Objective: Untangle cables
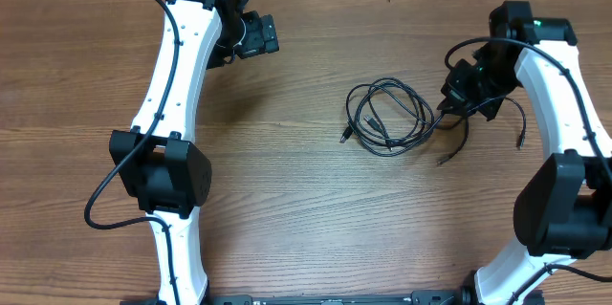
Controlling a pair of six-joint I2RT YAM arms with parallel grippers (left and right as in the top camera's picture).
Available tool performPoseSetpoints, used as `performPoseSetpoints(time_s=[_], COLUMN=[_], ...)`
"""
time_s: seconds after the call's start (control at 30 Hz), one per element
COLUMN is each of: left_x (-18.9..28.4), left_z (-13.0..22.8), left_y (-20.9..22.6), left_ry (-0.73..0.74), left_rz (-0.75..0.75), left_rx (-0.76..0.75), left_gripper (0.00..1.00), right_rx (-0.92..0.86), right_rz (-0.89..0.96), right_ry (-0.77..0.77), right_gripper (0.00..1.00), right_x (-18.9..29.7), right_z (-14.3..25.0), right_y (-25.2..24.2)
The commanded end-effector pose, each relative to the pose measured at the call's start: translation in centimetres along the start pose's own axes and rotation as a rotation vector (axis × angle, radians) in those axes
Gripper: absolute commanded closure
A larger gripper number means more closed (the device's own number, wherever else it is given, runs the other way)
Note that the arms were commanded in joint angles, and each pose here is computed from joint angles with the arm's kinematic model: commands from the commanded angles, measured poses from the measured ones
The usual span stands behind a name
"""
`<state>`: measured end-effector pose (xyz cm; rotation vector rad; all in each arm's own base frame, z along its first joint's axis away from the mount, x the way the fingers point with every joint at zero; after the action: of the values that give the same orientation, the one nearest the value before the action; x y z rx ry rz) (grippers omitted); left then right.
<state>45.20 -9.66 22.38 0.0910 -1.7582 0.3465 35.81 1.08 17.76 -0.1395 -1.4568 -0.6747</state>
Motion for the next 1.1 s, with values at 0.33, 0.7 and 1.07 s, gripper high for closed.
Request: performPoseSetpoints(time_s=[0.33, 0.7, 1.07], left_x=[0.1, 0.1, 0.1], left_z=[-0.4, -0.4, -0.4], left_y=[0.0, 0.0, 0.0], left_ry=[-0.017, -0.017, -0.017], left_rz=[-0.007, -0.006, -0.007], left_rx=[0.006, 0.006, 0.005], left_gripper=[0.00, 0.00, 0.00], right_rx=[0.055, -0.223, -0.076], right_rz=[0.019, 0.078, -0.140], right_ry=[-0.141, -0.254, -0.152], right_gripper=[0.96, 0.96, 0.96], right_x=[-4.2, -8.6, -14.1], right_z=[-1.7, -2.3, 2.2], right_y=[-0.3, -3.1, 2.2])
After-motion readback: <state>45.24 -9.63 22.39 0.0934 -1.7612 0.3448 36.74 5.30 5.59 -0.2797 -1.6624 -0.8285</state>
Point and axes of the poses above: each gripper's point midway between its finger pads, its own x axis back along the fingers, its own y axis along the line the jaws close on, z = x × y, the point moved 6 cm from there along x, back along the fingers, and after that the axes turned 3 degrees about x, right-handed, at the moved point
